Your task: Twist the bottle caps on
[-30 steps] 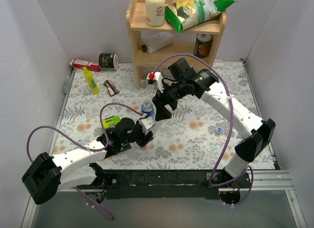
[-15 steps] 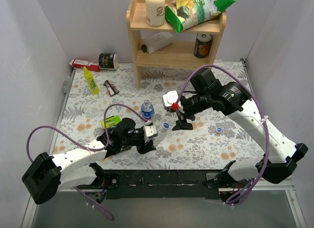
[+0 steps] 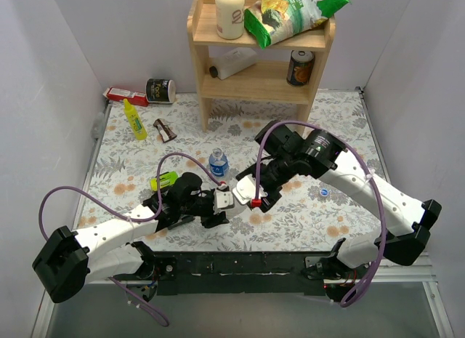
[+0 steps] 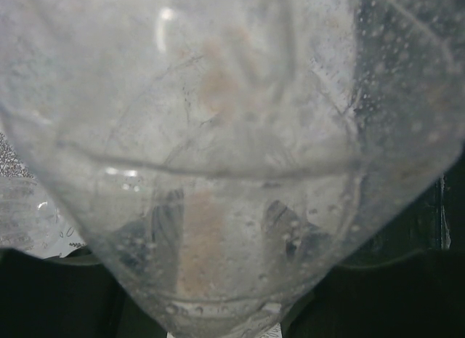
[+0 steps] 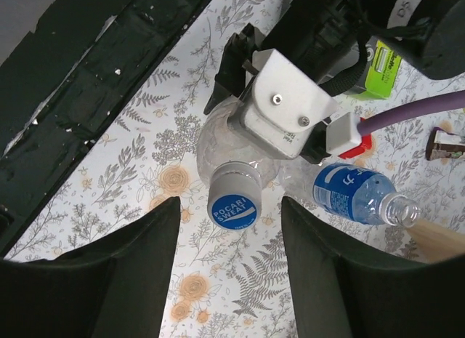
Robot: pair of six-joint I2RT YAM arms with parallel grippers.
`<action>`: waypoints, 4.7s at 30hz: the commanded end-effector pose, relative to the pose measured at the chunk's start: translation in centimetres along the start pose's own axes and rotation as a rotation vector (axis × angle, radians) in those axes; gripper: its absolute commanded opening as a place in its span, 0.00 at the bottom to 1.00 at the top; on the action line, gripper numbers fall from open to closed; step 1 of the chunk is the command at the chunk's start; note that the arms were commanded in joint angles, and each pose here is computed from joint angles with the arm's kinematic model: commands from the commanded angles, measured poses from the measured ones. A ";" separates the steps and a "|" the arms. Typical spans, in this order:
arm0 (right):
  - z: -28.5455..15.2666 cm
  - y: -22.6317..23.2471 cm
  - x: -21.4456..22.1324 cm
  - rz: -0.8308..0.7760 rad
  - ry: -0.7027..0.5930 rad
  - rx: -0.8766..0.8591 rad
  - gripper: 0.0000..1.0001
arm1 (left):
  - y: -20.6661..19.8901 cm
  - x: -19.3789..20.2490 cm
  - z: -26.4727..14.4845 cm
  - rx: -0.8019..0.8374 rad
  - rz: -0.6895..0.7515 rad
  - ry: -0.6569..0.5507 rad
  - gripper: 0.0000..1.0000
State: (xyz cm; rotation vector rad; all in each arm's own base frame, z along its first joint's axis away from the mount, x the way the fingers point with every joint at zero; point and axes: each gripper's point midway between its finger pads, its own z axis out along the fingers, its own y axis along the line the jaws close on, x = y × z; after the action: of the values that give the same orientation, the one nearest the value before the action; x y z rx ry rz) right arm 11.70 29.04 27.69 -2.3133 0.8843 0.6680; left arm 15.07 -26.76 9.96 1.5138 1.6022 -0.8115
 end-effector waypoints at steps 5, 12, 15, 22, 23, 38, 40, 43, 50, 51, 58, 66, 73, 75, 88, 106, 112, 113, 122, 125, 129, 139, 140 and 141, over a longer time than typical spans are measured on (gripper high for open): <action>0.4 0.4 1.0 -0.051 0.049 0.010 0.56 | 0.2 -2.3 -0.1 0.017 0.046 -0.054 0.00; 0.3 -0.6 0.7 -0.038 0.043 0.068 0.40 | 0.3 -3.0 0.0 0.023 0.036 -0.068 0.00; 0.4 -0.7 0.4 0.036 0.030 0.072 0.36 | 0.8 -3.1 0.0 -0.006 0.033 -0.069 0.00; 2.6 1.0 0.8 0.465 0.015 -0.008 0.29 | 5.0 -4.6 -0.8 -0.269 -0.144 -0.126 0.00; 2.9 0.9 1.2 0.529 -0.011 -0.011 0.29 | 6.2 -4.5 -1.2 -0.350 -0.212 -0.127 0.00; -3.3 -4.0 3.4 0.846 -0.159 0.105 0.88 | 3.9 -0.9 -0.5 -0.259 -0.271 0.032 0.00; -4.4 -2.6 3.3 0.732 -0.118 0.109 0.91 | 2.4 -0.5 -0.5 -0.171 -0.220 0.055 0.00; -4.7 -1.2 4.1 0.573 -0.069 0.150 0.93 | 1.4 -0.1 -0.6 -0.092 -0.142 0.096 0.00; -3.0 -1.3 3.4 0.182 -0.004 0.248 0.81 | -0.9 0.2 -1.5 0.096 0.040 0.153 0.00; -2.7 -1.4 3.1 0.160 -0.005 0.238 0.78 | -1.1 0.5 -1.6 0.108 0.041 0.166 0.00; -0.7 0.4 1.5 0.034 -0.025 0.129 0.58 | -1.0 0.1 -1.7 0.114 0.060 0.165 0.00; 0.6 3.2 1.3 -0.062 -0.005 0.073 0.56 | -0.7 -1.5 -1.2 0.098 -0.013 0.121 0.00; 0.7 2.5 1.8 -0.059 0.016 0.122 0.52 | -0.7 -2.2 -1.1 0.104 -0.015 0.098 0.00; 0.9 2.4 2.0 -0.066 0.023 0.134 0.52 | -0.7 -2.4 -1.1 0.106 -0.015 0.091 0.00; 2.0 2.0 3.0 0.085 0.038 0.136 0.17 | 1.0 -3.1 -1.0 0.018 0.000 0.067 0.00; -1.7 -5.1 3.3 1.371 -0.647 -0.165 0.47 | 7.5 -1.3 -1.9 -0.412 -0.169 0.115 0.00; -7.1 -5.5 5.9 0.935 -0.365 0.240 0.53 | 2.6 0.3 -1.4 -0.148 -0.106 0.160 0.00; -6.9 -4.6 5.9 0.883 -0.338 0.239 0.52 | 1.6 0.6 -1.5 -0.096 -0.107 0.173 0.00; -3.0 0.7 5.2 0.230 -0.071 0.282 0.56 | -0.8 -0.4 -1.6 0.097 0.024 0.151 0.00; -2.7 0.0 4.0 0.116 -0.059 0.334 0.61 | -0.7 -1.1 -1.7 0.106 0.048 0.143 0.00; -1.8 0.1 2.8 0.049 -0.065 0.295 0.61 | -0.8 -1.3 -1.7 0.115 0.049 0.140 0.00; -0.2 1.6 -0.1 -0.069 -0.107 0.205 0.54 | -0.8 -1.4 -1.7 0.118 0.044 0.140 0.00; 0.1 1.9 -0.4 -0.086 -0.107 0.186 0.52 | -0.8 -1.4 -1.7 0.118 0.044 0.140 0.00; 0.3 2.1 -0.4 -0.089 -0.103 0.175 0.50 | -0.8 -1.4 -1.7 0.119 0.044 0.139 0.00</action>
State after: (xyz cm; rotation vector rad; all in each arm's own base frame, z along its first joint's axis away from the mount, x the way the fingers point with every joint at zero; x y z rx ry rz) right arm 10.76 27.59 26.04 -2.0981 0.8587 0.6563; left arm 13.84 -25.27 10.32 1.7187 1.7022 -0.7819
